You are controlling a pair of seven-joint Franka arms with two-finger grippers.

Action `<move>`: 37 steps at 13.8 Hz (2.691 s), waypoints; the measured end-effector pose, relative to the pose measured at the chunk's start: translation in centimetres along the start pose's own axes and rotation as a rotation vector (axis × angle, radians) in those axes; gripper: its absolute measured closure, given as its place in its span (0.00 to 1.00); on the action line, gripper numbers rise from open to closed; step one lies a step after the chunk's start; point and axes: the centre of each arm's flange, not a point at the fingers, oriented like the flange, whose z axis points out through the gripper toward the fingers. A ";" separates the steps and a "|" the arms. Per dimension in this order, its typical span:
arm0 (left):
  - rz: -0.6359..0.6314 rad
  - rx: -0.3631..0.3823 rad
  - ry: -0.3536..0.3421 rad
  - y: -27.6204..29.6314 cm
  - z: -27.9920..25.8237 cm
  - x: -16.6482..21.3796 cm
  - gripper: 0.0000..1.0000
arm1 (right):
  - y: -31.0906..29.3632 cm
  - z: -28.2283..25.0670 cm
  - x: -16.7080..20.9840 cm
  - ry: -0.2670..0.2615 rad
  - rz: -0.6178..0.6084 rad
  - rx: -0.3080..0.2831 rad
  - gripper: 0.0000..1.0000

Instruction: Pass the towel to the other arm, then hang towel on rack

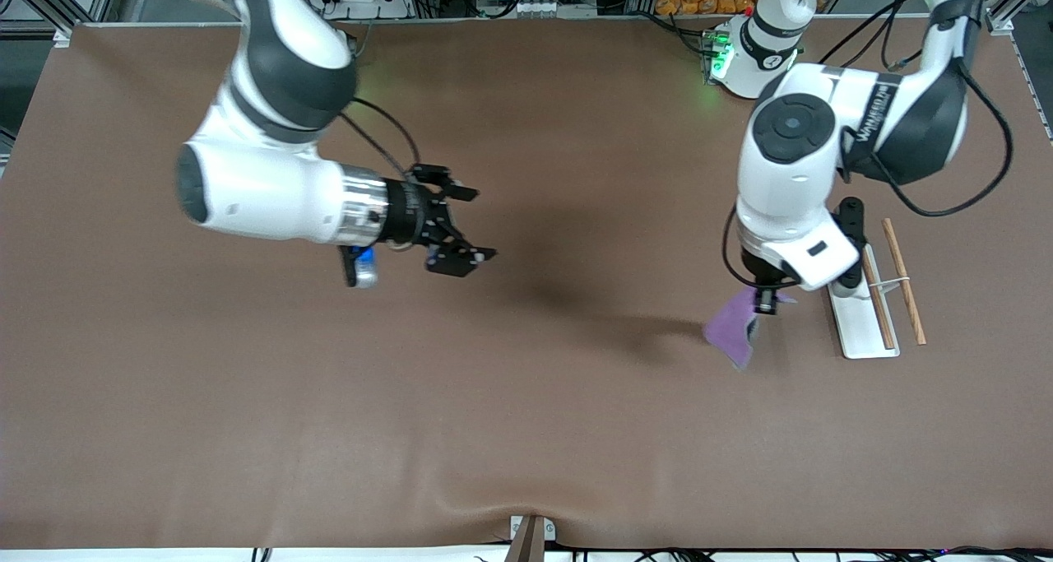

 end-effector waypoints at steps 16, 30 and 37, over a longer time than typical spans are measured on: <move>-0.695 0.206 0.121 -1.0 7.5 16.6 0.98 | 9.0 -19.3 14.3 0.371 -0.812 -0.465 0.00; -1.164 0.444 0.307 -4.8 9.9 23.8 0.98 | 17.5 -26.1 13.8 0.584 -0.997 -0.475 0.00; -1.281 0.515 0.337 -7.9 13.3 32.7 0.98 | 17.0 -27.4 13.2 0.608 -1.009 -0.459 0.00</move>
